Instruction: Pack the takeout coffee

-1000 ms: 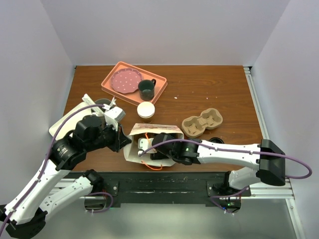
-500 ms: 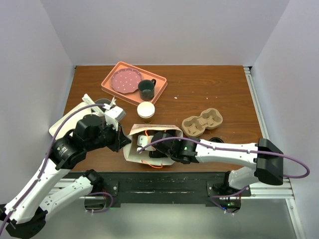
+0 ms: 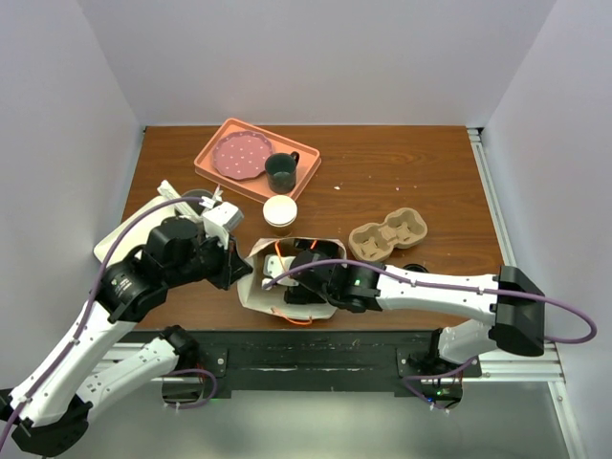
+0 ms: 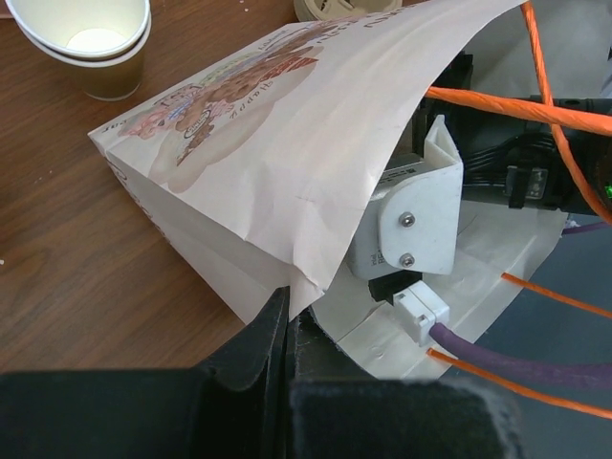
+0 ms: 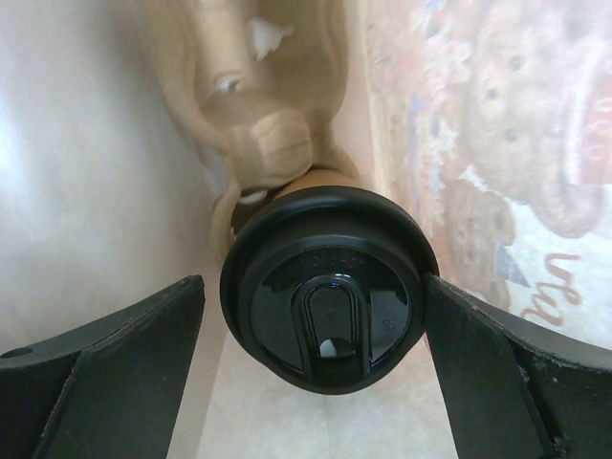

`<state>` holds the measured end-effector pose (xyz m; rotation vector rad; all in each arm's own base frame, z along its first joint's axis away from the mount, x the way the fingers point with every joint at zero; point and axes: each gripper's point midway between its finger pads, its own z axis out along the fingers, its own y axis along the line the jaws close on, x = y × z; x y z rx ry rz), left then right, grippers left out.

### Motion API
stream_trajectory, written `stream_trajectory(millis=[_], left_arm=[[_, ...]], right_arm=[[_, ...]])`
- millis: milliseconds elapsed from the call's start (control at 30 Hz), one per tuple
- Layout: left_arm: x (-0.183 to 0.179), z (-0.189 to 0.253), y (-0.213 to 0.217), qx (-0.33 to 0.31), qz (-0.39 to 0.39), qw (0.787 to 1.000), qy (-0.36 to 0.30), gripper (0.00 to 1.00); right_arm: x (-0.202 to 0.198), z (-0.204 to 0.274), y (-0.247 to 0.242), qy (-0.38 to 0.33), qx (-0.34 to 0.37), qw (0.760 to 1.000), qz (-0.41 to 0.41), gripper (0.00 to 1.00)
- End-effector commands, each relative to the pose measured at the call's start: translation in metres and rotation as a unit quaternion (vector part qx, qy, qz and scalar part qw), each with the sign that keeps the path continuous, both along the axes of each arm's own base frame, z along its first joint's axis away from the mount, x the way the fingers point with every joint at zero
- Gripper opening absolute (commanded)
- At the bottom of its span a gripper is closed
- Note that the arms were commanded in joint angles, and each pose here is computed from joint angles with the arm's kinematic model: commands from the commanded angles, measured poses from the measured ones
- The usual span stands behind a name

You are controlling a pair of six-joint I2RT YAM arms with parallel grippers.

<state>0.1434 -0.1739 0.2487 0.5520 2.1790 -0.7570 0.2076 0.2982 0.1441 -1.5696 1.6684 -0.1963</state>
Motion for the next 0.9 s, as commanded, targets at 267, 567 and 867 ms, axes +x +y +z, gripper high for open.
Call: stream_trajectory(millis=[267,567,867], left_arm=[[0.001,0.023,-0.006,-0.021,-0.013,0.999,-0.023,0.00],[0.001,0.025,-0.006,-0.025,-0.009,0.999,-0.021,0.00],[-0.002,0.014,-0.004,-0.020,-0.008,1.000,-0.013,0.00]], right_arm=[[0.010,0.048,0.003,-0.015,0.063,0.997,-0.034,0.98],[0.012,0.051,-0.003,-0.017,0.061,0.997,-0.050,0.98],[0.012,0.033,-0.026,-0.012,0.035,0.996,-0.086,0.97]])
